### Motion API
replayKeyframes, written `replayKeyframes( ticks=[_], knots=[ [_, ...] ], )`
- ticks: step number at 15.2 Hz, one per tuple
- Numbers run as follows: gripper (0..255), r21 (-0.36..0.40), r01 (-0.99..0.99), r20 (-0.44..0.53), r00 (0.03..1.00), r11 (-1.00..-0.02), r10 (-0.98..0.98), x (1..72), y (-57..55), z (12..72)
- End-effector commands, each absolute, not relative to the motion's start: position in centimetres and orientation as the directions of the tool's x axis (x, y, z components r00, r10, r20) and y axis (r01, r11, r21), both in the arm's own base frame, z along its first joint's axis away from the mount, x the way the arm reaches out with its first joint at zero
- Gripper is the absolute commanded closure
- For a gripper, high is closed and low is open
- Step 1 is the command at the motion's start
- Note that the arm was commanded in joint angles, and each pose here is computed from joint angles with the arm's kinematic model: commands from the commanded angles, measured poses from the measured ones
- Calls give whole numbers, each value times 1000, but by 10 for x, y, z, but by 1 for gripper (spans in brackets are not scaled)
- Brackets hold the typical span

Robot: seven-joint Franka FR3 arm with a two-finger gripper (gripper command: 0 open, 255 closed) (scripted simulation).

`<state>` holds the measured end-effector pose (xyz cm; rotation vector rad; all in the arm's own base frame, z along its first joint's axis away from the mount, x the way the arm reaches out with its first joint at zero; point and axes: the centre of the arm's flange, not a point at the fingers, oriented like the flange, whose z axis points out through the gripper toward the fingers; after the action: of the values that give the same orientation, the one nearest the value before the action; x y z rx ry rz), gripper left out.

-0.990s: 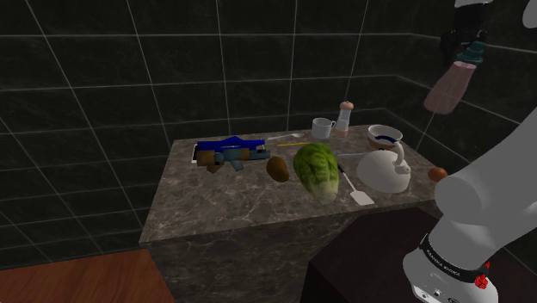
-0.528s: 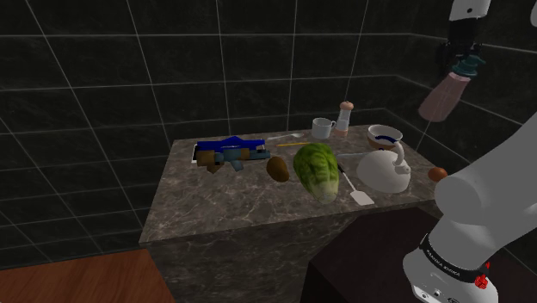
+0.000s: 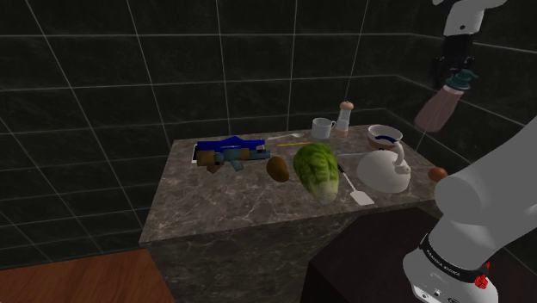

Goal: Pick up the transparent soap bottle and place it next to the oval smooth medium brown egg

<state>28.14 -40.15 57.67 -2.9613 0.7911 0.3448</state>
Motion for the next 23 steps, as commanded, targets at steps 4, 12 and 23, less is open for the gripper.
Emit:
replayKeyframes(
  ticks=[4,12,23],
  knots=[
    [255,3,-498,-228,844,-867,-486,282,-402,550],
    [255,3,-498,-228,844,-867,-486,282,-402,508],
    [255,3,-498,-228,844,-867,-486,282,-402,450]
  ],
)
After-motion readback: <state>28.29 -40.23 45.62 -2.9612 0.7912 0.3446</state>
